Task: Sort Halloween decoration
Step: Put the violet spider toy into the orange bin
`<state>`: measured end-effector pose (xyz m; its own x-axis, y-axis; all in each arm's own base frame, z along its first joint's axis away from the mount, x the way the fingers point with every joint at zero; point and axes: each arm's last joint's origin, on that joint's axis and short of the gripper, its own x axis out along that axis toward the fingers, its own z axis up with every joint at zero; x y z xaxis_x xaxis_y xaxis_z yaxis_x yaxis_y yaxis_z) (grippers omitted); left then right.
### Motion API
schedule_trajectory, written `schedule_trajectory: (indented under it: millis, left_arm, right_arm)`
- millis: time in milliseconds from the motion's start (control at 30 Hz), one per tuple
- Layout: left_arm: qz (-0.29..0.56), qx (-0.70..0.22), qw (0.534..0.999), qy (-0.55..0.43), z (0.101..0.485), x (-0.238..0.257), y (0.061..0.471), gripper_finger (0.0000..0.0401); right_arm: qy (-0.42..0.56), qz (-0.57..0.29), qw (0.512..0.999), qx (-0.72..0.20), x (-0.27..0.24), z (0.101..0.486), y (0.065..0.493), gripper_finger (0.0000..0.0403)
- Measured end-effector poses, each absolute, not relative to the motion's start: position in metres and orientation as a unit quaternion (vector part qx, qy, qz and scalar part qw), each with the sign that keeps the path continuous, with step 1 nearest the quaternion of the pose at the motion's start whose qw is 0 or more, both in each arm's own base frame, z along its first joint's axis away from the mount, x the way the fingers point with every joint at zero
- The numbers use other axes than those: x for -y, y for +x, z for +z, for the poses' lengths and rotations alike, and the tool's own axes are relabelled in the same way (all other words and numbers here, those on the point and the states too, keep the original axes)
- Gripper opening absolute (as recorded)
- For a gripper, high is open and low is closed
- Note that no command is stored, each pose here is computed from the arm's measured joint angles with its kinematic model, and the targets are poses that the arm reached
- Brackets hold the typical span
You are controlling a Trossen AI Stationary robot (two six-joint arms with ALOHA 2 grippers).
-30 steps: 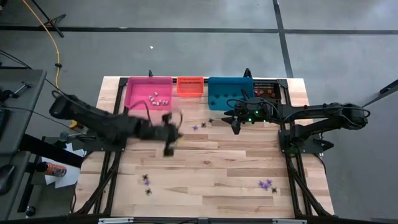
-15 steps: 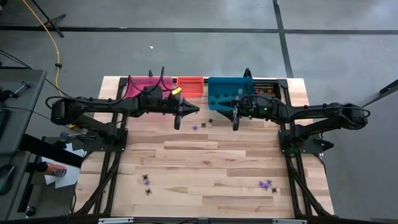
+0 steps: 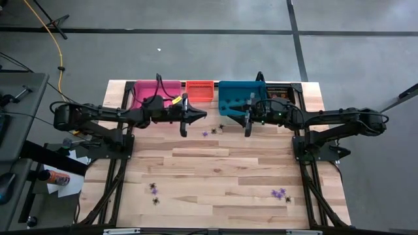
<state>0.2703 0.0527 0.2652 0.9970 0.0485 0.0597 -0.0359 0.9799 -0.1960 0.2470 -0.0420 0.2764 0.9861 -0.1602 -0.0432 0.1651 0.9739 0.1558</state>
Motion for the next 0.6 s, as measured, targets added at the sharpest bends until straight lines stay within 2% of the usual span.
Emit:
schedule_trajectory:
  millis: [200, 300, 467, 600]
  left_arm:
    - [0.031, 0.027, 0.994, -0.098, 0.264, -0.053, 0.27, 0.0]
    - [0.075, 0.019, 0.991, -0.107, 0.267, -0.06, 0.271, 0.0]
    - [0.201, -0.068, 0.972, -0.102, 0.291, -0.113, 0.276, 0.0]
    - [0.273, -0.169, 0.94, -0.115, 0.286, -0.167, 0.284, 0.0]
  right_arm:
    - [0.08, -0.082, 0.993, -0.016, 0.042, 0.276, 0.247, 0.0177]
    - [0.08, -0.082, 0.993, -0.016, 0.042, 0.276, 0.247, 0.0177]
    - [0.08, -0.086, 0.993, -0.016, 0.042, 0.276, 0.247, 0.0177]
    - [0.08, -0.094, 0.992, -0.016, 0.043, 0.276, 0.247, 0.0177]
